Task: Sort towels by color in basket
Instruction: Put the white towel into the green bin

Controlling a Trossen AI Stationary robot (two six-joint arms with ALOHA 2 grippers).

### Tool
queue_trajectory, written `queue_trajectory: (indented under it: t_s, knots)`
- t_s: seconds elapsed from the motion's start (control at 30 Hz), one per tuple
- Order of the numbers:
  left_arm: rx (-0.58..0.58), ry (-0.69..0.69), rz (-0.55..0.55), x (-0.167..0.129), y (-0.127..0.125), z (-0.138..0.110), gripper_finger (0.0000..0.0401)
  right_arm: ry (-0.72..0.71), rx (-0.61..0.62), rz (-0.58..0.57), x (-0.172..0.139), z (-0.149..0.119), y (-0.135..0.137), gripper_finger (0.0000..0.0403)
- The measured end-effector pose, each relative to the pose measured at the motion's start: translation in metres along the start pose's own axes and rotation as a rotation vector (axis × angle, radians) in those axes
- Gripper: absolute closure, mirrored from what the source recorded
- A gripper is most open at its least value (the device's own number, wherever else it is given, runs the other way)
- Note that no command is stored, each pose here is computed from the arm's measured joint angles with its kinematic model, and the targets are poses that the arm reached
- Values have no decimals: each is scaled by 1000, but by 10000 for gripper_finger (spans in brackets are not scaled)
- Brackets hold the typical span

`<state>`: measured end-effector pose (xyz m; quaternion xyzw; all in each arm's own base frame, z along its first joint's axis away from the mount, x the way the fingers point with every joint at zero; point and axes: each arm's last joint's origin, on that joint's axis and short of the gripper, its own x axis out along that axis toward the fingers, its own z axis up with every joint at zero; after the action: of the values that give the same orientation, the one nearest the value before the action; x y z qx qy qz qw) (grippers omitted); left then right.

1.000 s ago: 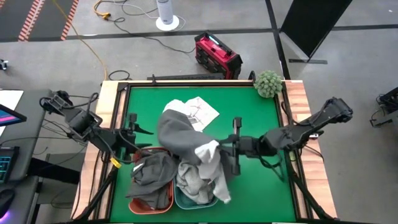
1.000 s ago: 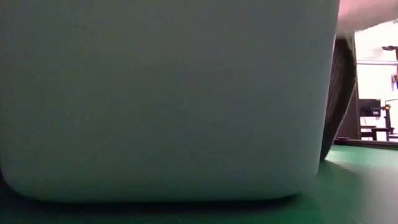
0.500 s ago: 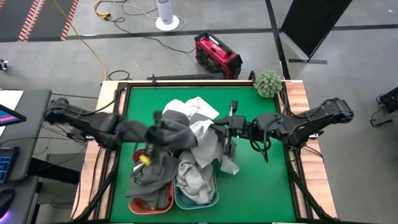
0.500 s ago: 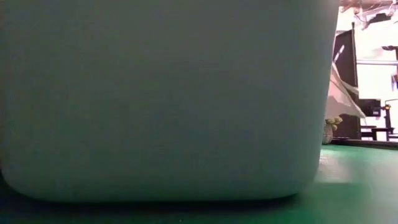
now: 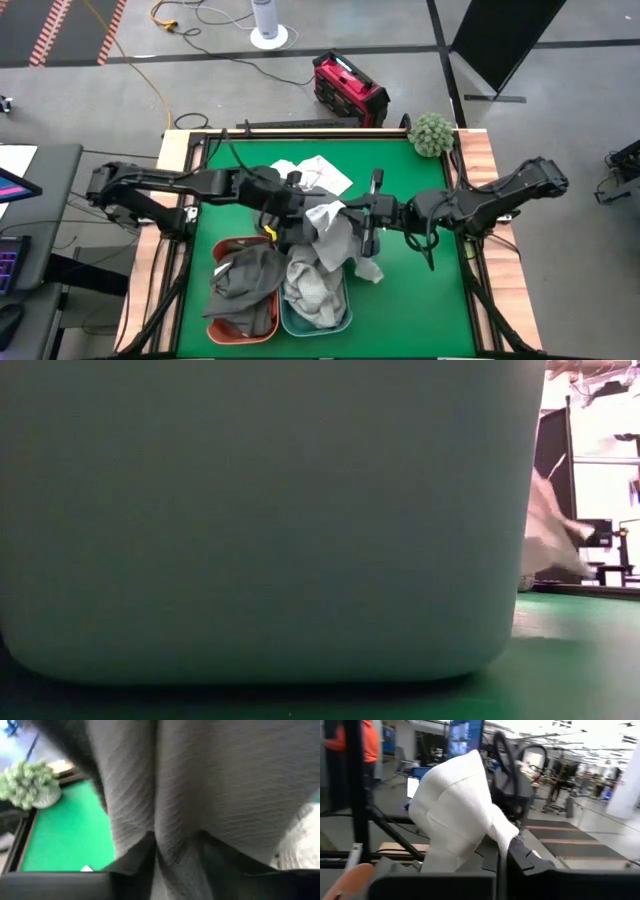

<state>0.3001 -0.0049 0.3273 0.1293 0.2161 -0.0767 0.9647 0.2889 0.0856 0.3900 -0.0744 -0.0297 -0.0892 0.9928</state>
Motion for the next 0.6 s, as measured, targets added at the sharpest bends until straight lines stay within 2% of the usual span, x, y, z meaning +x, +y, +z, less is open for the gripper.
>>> queue_trajectory:
  t_s: [0.13,0.3,0.43,0.6]
  knots:
    - [79,-43,-8,-9,-2,6,379,26,-8,-62,0,-2,-2,350]
    - [86,-130,65,-46,2,19,398,42,29,-50,-2,-3,2,345]
    - [84,-194,256,-88,8,28,399,54,74,-30,-5,-4,8,343]
    - [129,-186,596,-141,13,31,400,37,117,-21,-7,-2,10,341]
